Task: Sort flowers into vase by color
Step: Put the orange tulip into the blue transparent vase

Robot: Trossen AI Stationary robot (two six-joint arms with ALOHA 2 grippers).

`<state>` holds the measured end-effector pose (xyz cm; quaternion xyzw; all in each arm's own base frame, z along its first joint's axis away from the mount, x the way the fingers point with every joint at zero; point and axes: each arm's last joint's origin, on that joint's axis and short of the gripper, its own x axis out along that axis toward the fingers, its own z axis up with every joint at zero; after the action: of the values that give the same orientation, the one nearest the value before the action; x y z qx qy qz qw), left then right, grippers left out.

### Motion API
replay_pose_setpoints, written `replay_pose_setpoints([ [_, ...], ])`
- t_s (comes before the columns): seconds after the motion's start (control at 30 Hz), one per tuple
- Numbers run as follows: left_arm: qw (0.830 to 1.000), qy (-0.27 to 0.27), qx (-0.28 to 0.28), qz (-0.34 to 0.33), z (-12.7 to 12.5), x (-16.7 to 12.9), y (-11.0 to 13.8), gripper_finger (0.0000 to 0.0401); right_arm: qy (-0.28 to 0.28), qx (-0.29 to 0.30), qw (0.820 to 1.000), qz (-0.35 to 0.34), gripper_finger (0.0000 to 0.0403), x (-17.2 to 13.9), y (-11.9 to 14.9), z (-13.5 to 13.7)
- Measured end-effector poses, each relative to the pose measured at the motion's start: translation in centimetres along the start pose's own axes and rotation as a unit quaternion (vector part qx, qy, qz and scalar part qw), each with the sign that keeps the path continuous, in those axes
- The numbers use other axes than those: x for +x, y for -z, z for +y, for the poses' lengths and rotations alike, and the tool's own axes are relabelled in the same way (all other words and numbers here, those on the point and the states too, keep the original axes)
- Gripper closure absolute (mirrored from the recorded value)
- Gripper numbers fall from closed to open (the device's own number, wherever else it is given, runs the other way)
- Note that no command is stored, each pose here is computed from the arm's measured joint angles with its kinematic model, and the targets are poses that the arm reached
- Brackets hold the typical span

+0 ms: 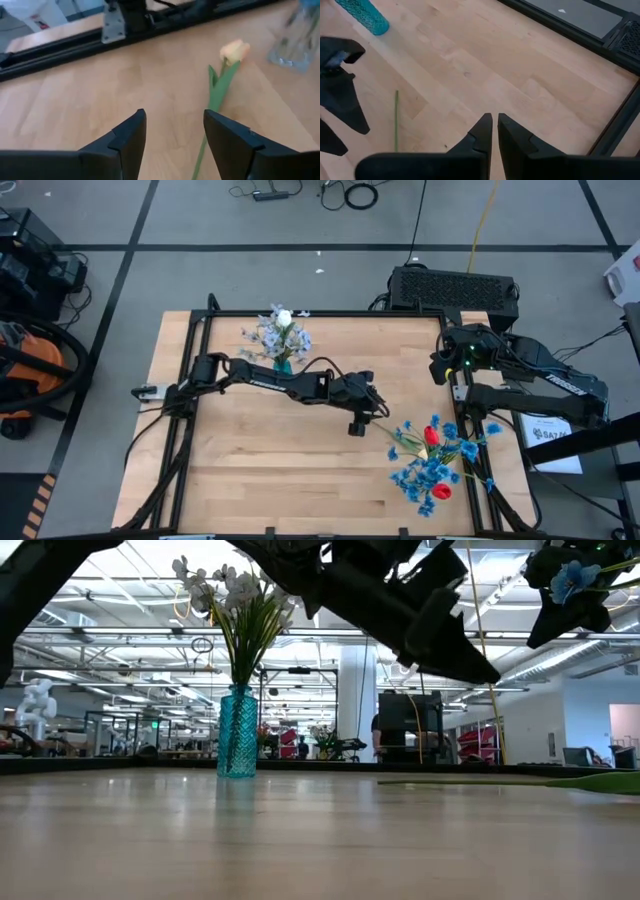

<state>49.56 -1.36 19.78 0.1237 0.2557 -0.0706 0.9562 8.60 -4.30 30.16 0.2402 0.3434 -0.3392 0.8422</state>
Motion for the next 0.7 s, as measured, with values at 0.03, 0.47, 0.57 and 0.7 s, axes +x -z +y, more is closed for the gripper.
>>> replay_pose_setpoints([
  [0.03, 1.0, 0.004, 0.005, 0.002, 0.1, 0.1, 0.1, 0.0197, 0.0, 0.0, 1.0, 0.0, 0.0381, 0.0, 0.0, 0.0],
  [0.47, 0.995, 0.08, -0.005, 0.051, 0.3, 4.0, 5.3, 0.0198, 0.002, 0.009, 1.0, 0.001, 0.0381, 0.0, 0.0, 0.0],
  [0.57, 0.994, 0.092, -0.007, 0.059, -0.1, 4.6, 6.2, 0.0198, 0.003, 0.009, 1.0, 0.005, 0.0381, 0.0, 0.1, -0.1],
  [0.7, 0.992, 0.097, -0.01, 0.076, -0.3, 5.3, 7.4, 0.0198, 0.004, 0.008, 1.0, 0.007, 0.0381, 0.0, 0.1, -0.1],
])
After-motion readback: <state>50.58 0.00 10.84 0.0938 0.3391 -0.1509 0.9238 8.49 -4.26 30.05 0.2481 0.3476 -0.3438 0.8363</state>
